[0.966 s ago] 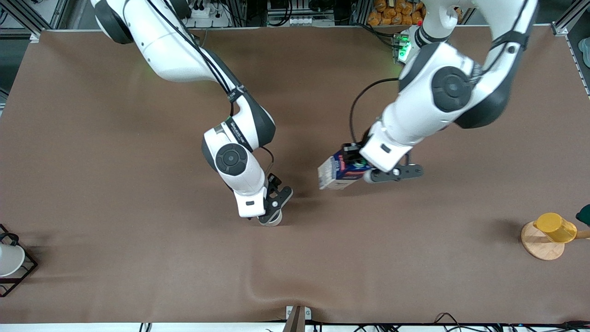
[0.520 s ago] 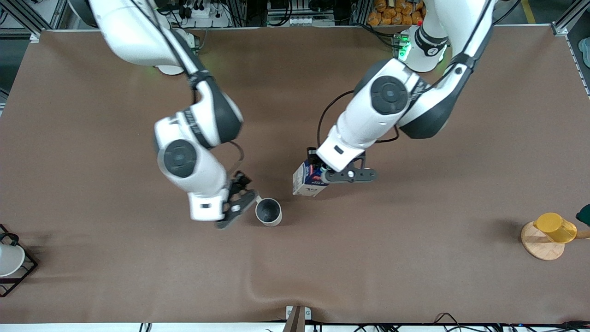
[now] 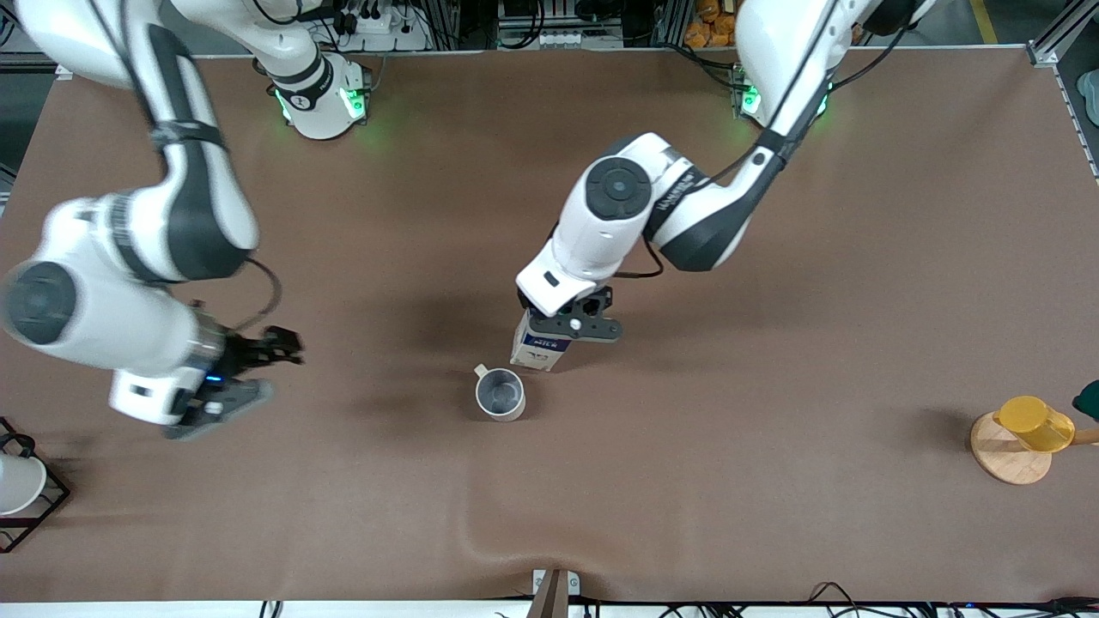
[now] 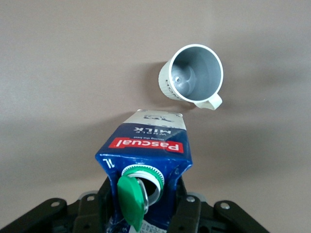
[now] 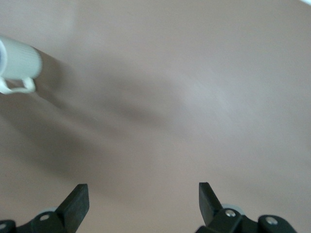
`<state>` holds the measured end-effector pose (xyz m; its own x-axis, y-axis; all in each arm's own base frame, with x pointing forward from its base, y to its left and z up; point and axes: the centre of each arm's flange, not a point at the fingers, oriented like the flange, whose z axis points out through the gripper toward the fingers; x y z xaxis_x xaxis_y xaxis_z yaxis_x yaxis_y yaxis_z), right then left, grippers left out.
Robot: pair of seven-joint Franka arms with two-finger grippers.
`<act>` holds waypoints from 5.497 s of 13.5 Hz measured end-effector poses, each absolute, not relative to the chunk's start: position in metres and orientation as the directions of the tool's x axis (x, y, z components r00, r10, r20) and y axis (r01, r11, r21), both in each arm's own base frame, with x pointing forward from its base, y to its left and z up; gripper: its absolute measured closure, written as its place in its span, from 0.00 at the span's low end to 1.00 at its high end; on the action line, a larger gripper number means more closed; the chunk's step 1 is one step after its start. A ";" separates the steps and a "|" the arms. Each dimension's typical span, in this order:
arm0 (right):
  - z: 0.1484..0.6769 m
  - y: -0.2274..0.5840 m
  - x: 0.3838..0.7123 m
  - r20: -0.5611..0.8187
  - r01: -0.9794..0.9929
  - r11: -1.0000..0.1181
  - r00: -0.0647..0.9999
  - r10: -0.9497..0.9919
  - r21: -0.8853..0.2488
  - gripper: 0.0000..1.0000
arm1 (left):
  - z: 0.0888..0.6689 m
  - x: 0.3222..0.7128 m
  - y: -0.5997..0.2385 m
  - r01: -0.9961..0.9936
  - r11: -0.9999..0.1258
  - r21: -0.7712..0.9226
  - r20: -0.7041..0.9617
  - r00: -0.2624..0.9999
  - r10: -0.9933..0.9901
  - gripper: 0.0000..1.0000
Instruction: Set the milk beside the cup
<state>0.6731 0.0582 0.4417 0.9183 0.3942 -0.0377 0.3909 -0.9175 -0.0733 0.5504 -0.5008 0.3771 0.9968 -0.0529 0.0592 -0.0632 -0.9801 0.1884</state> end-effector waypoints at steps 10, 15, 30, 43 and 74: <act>0.561 -0.079 0.541 -0.105 0.069 -0.993 0.991 0.079 -0.097 0.00 | 0.359 0.540 -0.524 -0.095 -0.974 0.205 0.086 0.993 -0.078 0.50; 0.580 -0.061 0.529 -0.119 -0.026 -0.998 0.993 -0.019 -0.061 0.00 | 0.351 0.541 -0.524 -0.061 -0.976 0.207 0.078 0.996 -0.046 0.48; 0.606 -0.048 0.524 -0.113 -0.071 -0.997 0.991 -0.067 -0.031 0.00 | 0.366 0.541 -0.539 -0.061 -0.962 0.268 0.117 0.993 -0.030 0.00; 0.605 -0.062 0.522 -0.117 -0.035 -0.998 0.993 -0.029 -0.054 0.00 | 0.566 0.567 -0.349 0.227 -0.971 0.068 0.012 0.973 0.229 0.00; 0.603 -0.036 0.523 -0.125 0.030 -0.998 0.991 0.038 -0.061 0.00 | 0.596 0.569 -0.059 -0.052 -0.999 -0.004 -0.036 0.998 -0.052 0.00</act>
